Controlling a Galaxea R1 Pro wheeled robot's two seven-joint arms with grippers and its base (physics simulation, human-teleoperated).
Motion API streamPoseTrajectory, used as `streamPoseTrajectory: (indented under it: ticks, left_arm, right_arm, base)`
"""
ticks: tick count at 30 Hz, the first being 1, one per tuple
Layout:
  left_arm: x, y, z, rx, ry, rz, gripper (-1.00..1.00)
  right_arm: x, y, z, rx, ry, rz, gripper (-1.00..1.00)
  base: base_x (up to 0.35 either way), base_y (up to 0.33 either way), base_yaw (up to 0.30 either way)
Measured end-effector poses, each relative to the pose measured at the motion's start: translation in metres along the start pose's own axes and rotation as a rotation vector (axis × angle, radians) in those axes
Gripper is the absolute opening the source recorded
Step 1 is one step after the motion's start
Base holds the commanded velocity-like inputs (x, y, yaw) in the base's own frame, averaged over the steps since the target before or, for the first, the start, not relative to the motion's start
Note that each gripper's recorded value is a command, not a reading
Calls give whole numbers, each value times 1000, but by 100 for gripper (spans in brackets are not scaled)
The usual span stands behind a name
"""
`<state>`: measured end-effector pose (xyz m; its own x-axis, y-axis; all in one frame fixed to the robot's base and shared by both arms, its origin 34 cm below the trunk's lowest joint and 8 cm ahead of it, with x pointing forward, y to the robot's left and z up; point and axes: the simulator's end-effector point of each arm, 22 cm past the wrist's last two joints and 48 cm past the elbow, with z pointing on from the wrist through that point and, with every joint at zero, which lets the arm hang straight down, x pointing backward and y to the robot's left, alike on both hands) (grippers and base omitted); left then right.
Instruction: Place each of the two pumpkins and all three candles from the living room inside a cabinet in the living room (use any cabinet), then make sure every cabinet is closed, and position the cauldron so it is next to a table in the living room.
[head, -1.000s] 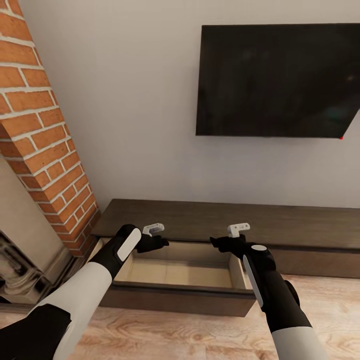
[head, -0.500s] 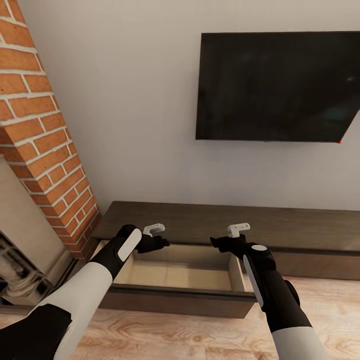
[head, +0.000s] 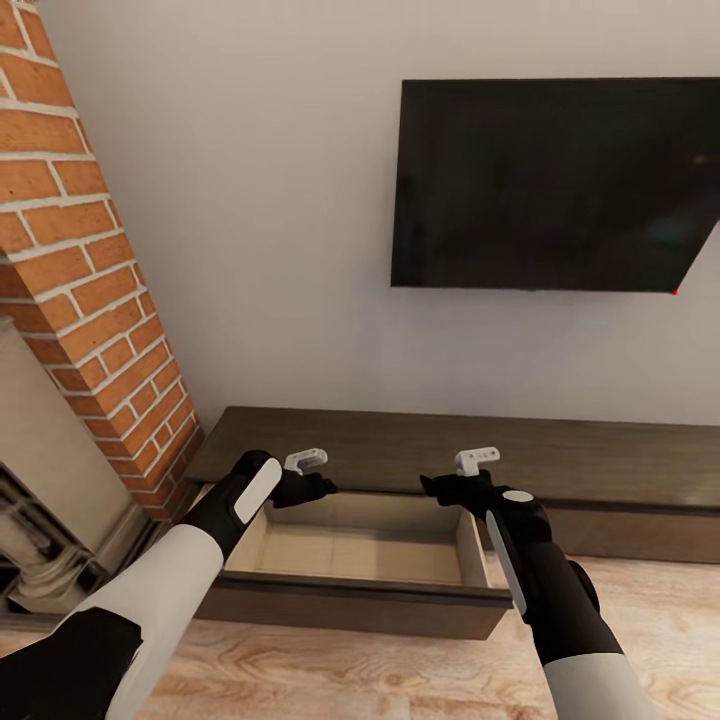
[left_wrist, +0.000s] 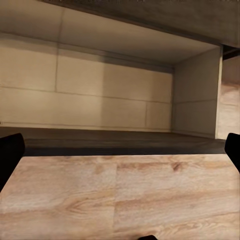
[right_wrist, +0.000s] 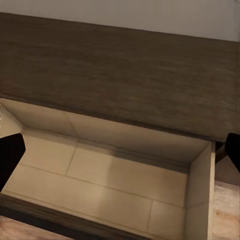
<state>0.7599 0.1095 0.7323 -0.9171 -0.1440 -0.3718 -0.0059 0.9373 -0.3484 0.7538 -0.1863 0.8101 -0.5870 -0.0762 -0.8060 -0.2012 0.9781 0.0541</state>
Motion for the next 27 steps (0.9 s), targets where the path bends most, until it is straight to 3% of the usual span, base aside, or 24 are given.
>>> streamPoseTrajectory:
  ticks: [12, 15, 22, 27]
  left_arm:
    - [-7, -4, -16, -4, 1, -2, 100]
    - [7, 4, -12, -23, 37, -18, 100]
    - [10, 9, -18, -37, 53, -27, 100]
    - [36, 29, -12, -79, 117, -61, 100]
  right_arm:
    - [-13, 2, -10, 0, 5, -1, 100]
    - [-18, 3, -13, 3, 4, -5, 100]
    - [-25, 3, -19, 5, 6, -6, 100]
    - [-13, 3, -17, 5, 49, -1, 100]
  base:
    - [0, 0, 0]
    - [0, 0, 0]
    - [0, 0, 0]
    - [0, 0, 0]
